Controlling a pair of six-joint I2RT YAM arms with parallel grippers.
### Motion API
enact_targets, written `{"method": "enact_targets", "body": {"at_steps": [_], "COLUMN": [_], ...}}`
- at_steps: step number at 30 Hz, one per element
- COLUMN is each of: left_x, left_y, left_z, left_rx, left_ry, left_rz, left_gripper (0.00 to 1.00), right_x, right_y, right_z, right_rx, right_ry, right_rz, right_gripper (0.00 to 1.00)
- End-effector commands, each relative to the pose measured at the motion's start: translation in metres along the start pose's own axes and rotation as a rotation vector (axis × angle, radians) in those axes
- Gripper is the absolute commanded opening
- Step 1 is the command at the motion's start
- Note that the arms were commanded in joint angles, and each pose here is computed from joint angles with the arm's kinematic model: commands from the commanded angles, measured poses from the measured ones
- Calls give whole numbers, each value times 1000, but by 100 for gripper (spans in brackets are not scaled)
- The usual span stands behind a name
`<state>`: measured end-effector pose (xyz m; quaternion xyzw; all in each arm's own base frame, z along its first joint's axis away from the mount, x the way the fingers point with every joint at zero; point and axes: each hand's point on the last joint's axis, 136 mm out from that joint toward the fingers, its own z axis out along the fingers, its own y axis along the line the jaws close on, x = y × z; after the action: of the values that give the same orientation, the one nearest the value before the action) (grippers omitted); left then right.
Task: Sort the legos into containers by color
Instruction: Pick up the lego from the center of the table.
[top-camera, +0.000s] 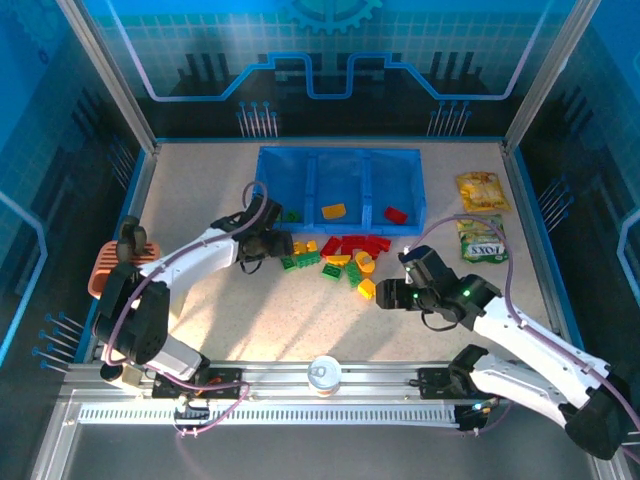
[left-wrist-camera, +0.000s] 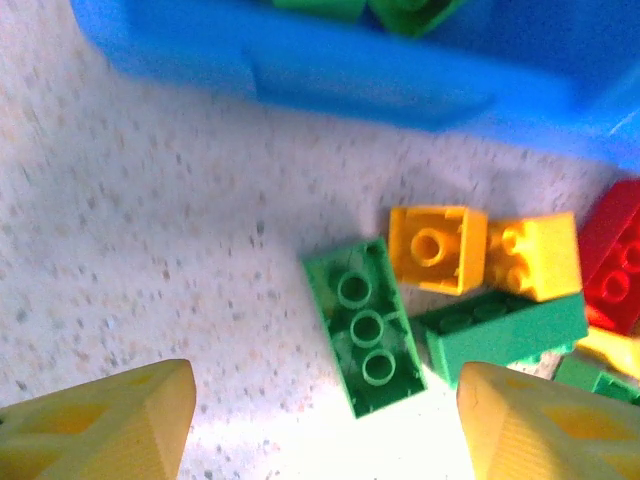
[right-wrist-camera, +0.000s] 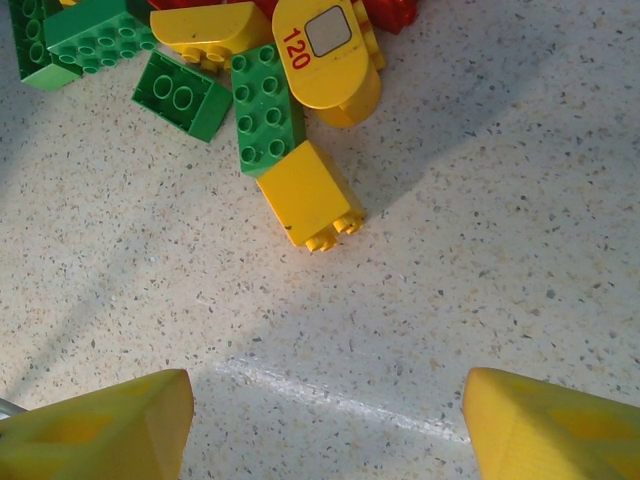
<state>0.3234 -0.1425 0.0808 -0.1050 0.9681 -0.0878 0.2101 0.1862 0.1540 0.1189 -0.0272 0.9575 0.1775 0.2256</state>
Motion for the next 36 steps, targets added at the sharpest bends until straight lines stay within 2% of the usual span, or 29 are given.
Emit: {"method": "enact_targets", "body": {"at_steps": [1, 14, 23, 29, 36], "left_x": [8, 14, 11, 16, 22], "left_y": [-13, -17, -22, -15, -7], "left_z": [0, 40, 50, 57, 54], "left_rx": [58, 17, 12, -21, -37], "left_ry": [1, 76, 88, 104, 104], "left_rz": [-72, -96, -89, -78, -74], "left_gripper": [71, 68, 63, 57, 40], "right_x": [0, 9, 9, 8, 9], "right_y": [7, 0, 0, 1, 0], "right_z": [4, -2, -1, 1, 3], "right_rx": [-14, 20, 24, 22, 25], "right_ry": [-2, -7, -8, -2, -2], "right_rz": [1, -10, -9, -13, -13], "right_gripper": [73, 73, 73, 73, 73]}}
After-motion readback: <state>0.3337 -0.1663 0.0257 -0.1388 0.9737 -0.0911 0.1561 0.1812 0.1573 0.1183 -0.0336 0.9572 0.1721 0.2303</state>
